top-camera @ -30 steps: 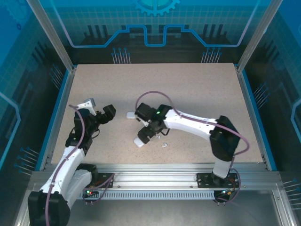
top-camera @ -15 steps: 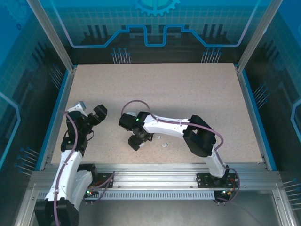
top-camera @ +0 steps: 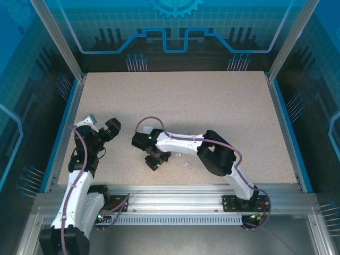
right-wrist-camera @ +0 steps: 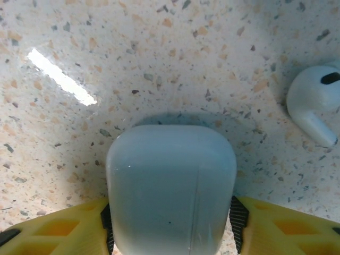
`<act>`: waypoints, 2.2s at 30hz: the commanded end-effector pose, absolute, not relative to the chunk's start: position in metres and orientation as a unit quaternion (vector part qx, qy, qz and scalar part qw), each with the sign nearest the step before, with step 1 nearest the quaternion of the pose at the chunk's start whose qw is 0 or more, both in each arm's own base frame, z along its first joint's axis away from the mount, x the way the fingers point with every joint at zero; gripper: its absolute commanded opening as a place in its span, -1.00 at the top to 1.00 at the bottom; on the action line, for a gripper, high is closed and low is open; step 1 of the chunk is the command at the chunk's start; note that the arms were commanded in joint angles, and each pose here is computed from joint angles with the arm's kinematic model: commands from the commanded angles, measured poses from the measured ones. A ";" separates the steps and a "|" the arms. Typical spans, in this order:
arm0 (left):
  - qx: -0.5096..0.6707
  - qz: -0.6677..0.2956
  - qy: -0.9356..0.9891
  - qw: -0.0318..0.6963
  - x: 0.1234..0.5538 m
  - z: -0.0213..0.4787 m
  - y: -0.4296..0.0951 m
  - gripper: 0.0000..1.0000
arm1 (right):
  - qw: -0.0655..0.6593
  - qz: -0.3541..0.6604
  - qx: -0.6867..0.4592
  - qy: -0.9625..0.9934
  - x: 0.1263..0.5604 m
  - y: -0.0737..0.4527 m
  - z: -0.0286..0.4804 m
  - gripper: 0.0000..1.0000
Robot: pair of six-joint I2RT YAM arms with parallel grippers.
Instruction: Insert wireless bluetooth earbuds into charging case
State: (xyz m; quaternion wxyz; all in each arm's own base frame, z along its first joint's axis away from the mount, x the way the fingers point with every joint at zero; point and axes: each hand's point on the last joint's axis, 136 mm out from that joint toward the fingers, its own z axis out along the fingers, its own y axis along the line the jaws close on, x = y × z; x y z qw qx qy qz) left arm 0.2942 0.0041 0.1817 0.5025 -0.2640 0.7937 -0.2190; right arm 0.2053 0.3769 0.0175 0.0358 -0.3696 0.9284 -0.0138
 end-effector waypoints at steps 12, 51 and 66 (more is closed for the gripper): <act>-0.278 -0.226 0.790 0.497 0.290 0.179 0.005 -0.97 | 0.033 -0.048 -0.375 0.925 0.203 0.379 0.003 0.01; 0.083 -0.574 0.773 0.258 0.271 0.232 -0.225 -0.62 | 0.401 0.079 -0.533 0.741 0.246 0.249 0.200 0.14; 0.152 -0.600 0.755 0.218 0.254 0.238 -0.284 -0.61 | 0.405 0.080 -0.538 0.735 0.249 0.257 0.206 0.14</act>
